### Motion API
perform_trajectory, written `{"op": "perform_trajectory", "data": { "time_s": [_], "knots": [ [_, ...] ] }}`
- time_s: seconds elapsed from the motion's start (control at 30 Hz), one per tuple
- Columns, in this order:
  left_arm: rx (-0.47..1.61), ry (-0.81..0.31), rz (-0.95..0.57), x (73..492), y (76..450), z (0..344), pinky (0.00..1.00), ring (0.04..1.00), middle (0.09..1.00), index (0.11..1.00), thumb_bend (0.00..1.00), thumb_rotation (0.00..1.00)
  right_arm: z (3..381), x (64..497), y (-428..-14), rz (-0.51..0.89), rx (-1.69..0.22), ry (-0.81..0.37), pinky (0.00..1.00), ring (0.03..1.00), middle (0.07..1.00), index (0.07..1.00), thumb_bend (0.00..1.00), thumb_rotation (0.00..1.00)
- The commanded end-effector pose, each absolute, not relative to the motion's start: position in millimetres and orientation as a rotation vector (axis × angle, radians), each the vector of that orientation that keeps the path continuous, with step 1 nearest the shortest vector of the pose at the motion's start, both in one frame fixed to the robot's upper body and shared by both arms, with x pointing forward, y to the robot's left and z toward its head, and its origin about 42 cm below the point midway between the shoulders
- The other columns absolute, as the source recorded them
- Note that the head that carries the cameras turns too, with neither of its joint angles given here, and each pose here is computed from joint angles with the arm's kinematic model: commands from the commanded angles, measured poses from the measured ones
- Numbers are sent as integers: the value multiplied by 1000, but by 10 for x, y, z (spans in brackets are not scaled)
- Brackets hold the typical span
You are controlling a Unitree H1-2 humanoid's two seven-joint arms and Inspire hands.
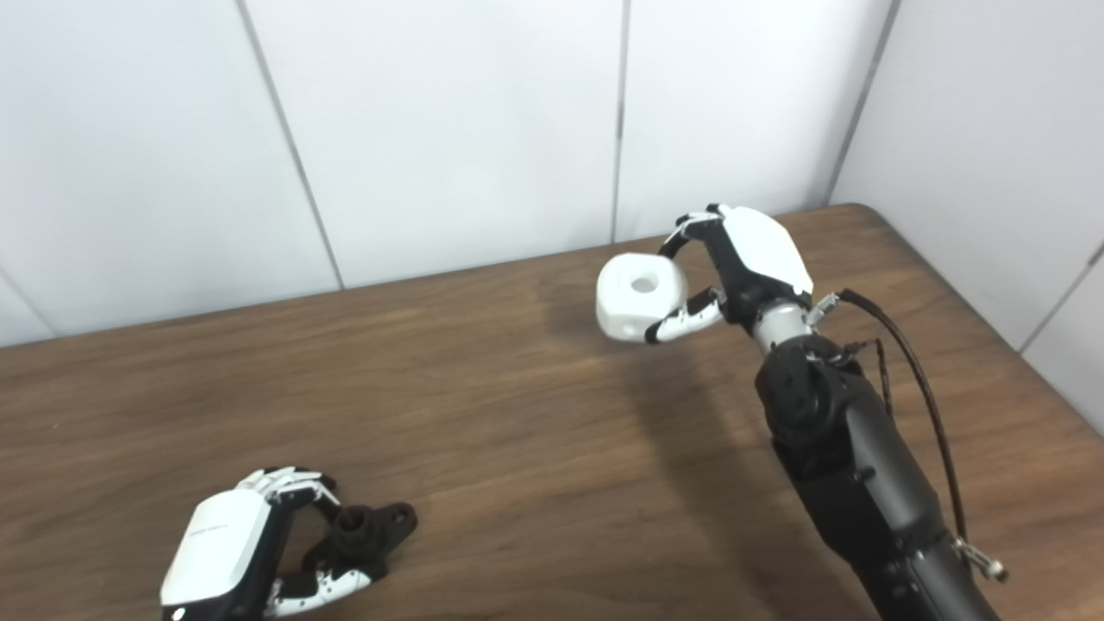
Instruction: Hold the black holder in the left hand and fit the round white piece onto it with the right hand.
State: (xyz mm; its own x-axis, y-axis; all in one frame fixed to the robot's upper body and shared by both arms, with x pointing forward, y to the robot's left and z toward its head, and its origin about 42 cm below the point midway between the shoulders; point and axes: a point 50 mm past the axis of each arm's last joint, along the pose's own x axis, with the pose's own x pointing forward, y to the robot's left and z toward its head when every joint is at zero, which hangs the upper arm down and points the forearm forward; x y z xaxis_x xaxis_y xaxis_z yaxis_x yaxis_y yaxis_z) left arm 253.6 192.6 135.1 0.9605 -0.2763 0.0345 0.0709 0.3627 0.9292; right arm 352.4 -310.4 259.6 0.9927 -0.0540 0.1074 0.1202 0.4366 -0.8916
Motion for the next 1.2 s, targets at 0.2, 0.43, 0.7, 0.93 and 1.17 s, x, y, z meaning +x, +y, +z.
{"op": "perform_trajectory", "data": {
  "time_s": [0.2,0.43,0.7,0.93,1.17],
  "knots": [
    [1219,-172,-249,2511,1779,1258,915,836,747,485,522,49,2963,3340,-2797,23,-1124,-176,930,915,812,483,526,139],
    [1269,-186,-252,2518,1701,1234,939,847,753,486,523,53,2941,3206,-2491,158,-1081,-185,952,923,817,482,525,138],
    [1278,-173,-254,2526,1642,1246,967,862,766,486,523,53,2887,3077,-2110,289,-1060,-223,998,917,811,481,526,141],
    [1265,-180,-248,2536,1570,1239,958,857,759,485,523,53,2885,2999,-1871,365,-1019,-252,1000,922,820,481,526,140],
    [1260,-166,-257,2537,1491,1241,954,856,761,485,523,53,2853,2995,-1709,411,-991,-263,1000,926,822,481,526,140]
  ]
}}
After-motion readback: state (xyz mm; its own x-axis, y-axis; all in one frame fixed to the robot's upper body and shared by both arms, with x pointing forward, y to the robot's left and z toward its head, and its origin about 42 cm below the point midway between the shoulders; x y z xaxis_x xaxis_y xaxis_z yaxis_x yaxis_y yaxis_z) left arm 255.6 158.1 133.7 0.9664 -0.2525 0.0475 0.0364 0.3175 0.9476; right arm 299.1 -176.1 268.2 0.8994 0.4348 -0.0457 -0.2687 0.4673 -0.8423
